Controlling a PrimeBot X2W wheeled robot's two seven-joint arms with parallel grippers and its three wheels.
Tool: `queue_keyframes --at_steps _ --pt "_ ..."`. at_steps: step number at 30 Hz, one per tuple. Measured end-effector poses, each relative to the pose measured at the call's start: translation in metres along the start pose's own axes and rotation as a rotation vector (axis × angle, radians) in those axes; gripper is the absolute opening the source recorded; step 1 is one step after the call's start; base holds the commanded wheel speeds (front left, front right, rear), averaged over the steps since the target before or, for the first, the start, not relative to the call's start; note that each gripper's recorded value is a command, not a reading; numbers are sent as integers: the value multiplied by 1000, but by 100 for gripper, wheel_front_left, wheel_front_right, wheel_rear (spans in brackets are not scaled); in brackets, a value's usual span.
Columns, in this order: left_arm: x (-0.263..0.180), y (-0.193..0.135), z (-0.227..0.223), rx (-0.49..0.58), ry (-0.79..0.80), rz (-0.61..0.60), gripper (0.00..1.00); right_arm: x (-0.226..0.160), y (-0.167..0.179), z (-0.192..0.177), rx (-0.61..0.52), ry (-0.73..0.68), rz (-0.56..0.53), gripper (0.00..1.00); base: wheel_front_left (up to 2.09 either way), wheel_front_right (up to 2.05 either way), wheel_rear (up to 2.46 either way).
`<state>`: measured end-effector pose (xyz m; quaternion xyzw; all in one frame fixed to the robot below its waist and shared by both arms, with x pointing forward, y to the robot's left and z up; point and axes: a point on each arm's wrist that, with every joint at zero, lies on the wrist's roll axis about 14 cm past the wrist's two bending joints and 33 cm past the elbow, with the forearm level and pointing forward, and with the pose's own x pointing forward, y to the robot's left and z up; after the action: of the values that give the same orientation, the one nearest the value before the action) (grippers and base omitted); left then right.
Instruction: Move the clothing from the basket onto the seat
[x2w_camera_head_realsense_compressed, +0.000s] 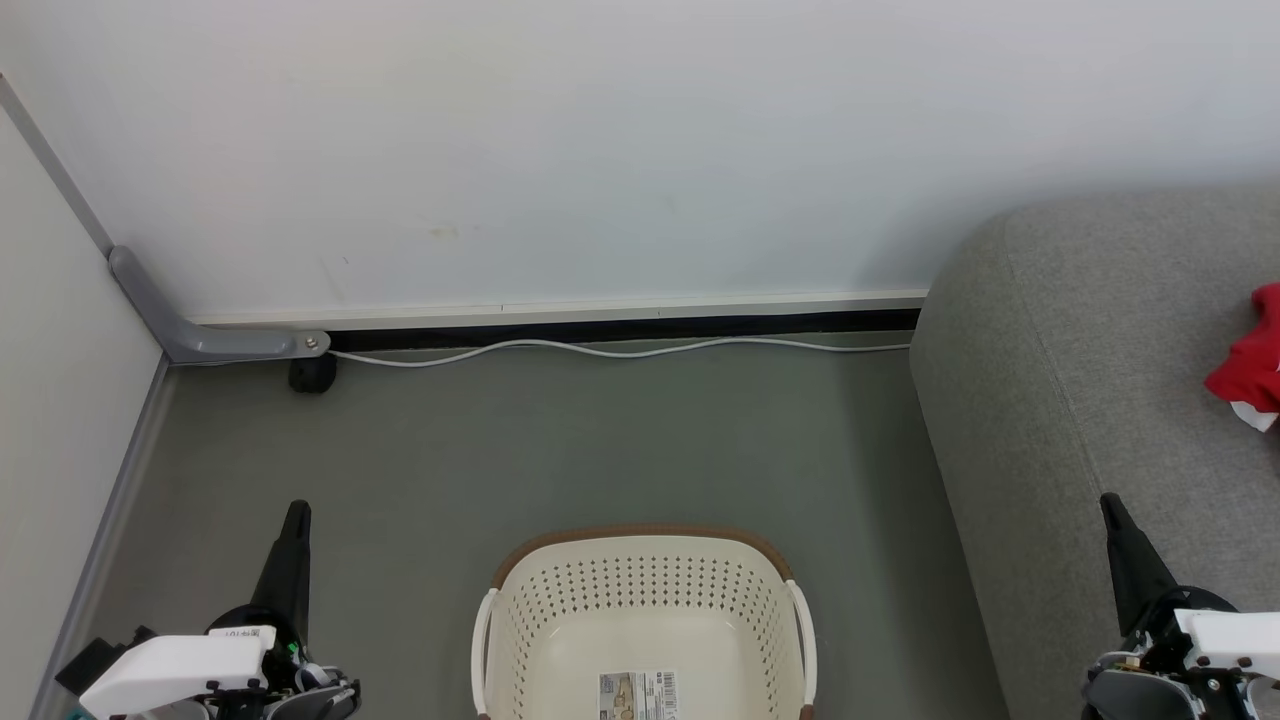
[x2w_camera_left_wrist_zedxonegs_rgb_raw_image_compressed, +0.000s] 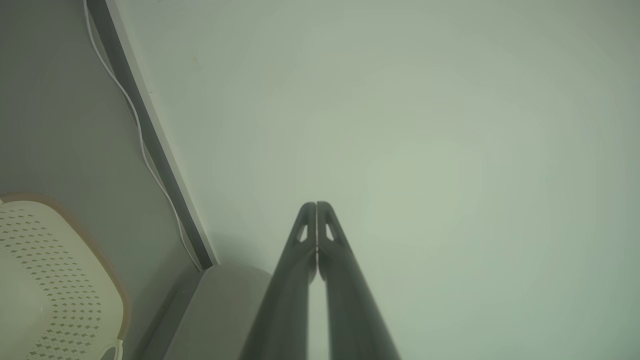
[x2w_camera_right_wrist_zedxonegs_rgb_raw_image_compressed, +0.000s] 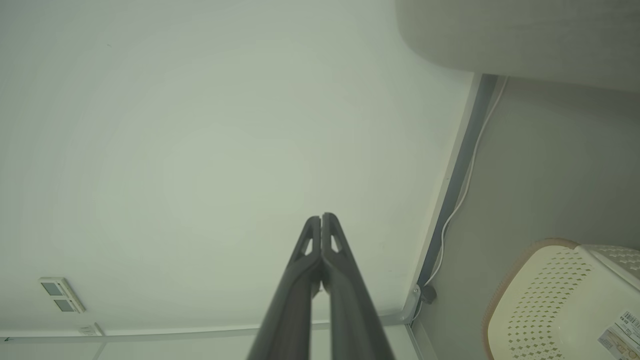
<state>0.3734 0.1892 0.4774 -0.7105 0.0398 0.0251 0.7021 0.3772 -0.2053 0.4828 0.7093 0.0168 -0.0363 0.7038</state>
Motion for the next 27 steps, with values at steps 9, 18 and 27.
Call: queue_keyframes --at_steps 9,18,27 --pt "0 0 0 0 0 0 0 0 0 0 0 0 0 0 0 0 0" --pt "0 0 0 0 -1 0 0 0 0 0 0 0 0 0 0 0 0" --pt "0 0 0 0 -1 0 0 0 0 0 0 0 0 0 0 0 0"
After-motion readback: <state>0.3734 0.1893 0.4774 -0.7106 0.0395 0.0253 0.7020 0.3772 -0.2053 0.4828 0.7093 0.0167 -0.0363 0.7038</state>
